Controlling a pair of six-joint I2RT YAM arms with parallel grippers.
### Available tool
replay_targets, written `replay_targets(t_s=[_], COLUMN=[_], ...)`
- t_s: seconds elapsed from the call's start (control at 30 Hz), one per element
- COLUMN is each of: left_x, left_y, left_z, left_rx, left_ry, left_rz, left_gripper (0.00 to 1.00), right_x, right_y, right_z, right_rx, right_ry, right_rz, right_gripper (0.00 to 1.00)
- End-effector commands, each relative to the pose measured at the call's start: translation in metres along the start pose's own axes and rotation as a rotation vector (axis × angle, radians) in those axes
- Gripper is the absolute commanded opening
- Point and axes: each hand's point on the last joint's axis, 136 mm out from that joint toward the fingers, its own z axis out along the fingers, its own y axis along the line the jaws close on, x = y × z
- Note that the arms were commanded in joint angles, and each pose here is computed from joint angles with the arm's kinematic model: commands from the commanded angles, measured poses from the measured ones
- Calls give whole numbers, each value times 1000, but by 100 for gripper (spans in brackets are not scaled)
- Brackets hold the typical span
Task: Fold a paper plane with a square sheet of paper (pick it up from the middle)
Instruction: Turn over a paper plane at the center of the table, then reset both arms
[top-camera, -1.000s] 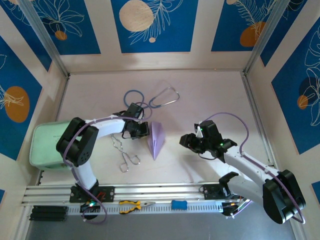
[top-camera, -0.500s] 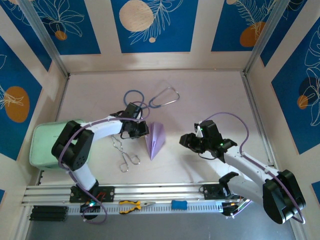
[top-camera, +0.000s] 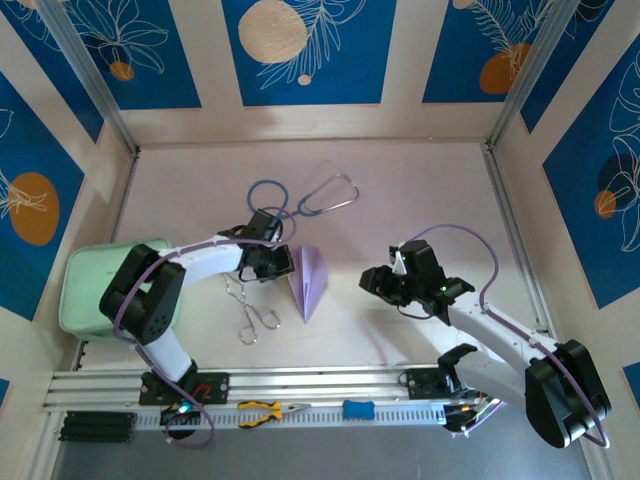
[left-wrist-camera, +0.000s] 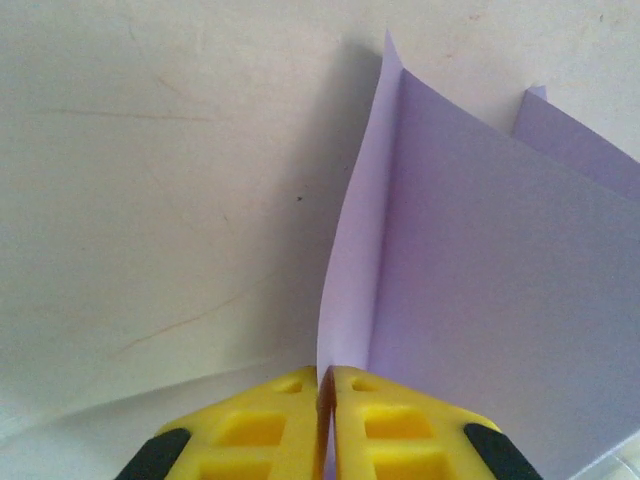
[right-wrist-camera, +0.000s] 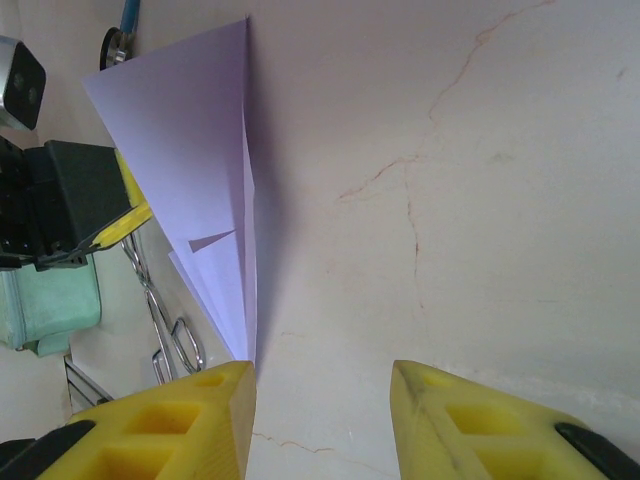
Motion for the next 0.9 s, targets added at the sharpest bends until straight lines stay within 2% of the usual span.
replay_targets(t_s=[0.0, 0.2, 0.33, 0.43, 0.5, 0.6, 0.67, 0.7, 0.77, 0.83, 0.87], left_x=[0, -1, -6, -14, -22, -42, -57, -64, -79, -91, -95], left_y=[2, 6, 13, 16, 19, 31, 47, 53, 66, 78, 88], left_z=[-6, -15, -29, -47, -66, -106, -140, -156, -187, -198, -203], left_rx=[-9, -34, -74, -101, -140, -272, -410, -468, -584, -654, -695], left_ry=[-13, -37, -98, -178, -253, -403, -531, -590, -736, -835, -862], left_rz=[-15, 3, 34, 86, 142, 253, 317, 334, 385, 440, 438], left_gripper=[19, 29, 35, 39, 41, 45, 55, 63, 82, 98, 100], right_x=[-2, -7, -27, -50, -69, -110, -136, -147, -170, -189, -198], right_y=[6, 2, -2, -5, -5, -16, -20, -25, -43, -55, -62], right_z=[-2, -6, -22, -40, -53, -79, -79, -75, -68, -63, -59], right_rx=[-21, 1, 80, 166, 228, 438, 531, 564, 624, 639, 621], right_ry=[-3, -20, -101, -206, -275, -416, -479, -509, -544, -555, -576], right_rz=[-18, -27, -57, -115, -191, -351, -539, -595, -619, -588, -577], right_gripper=[41, 42, 45, 55, 57, 66, 80, 84, 85, 85, 85])
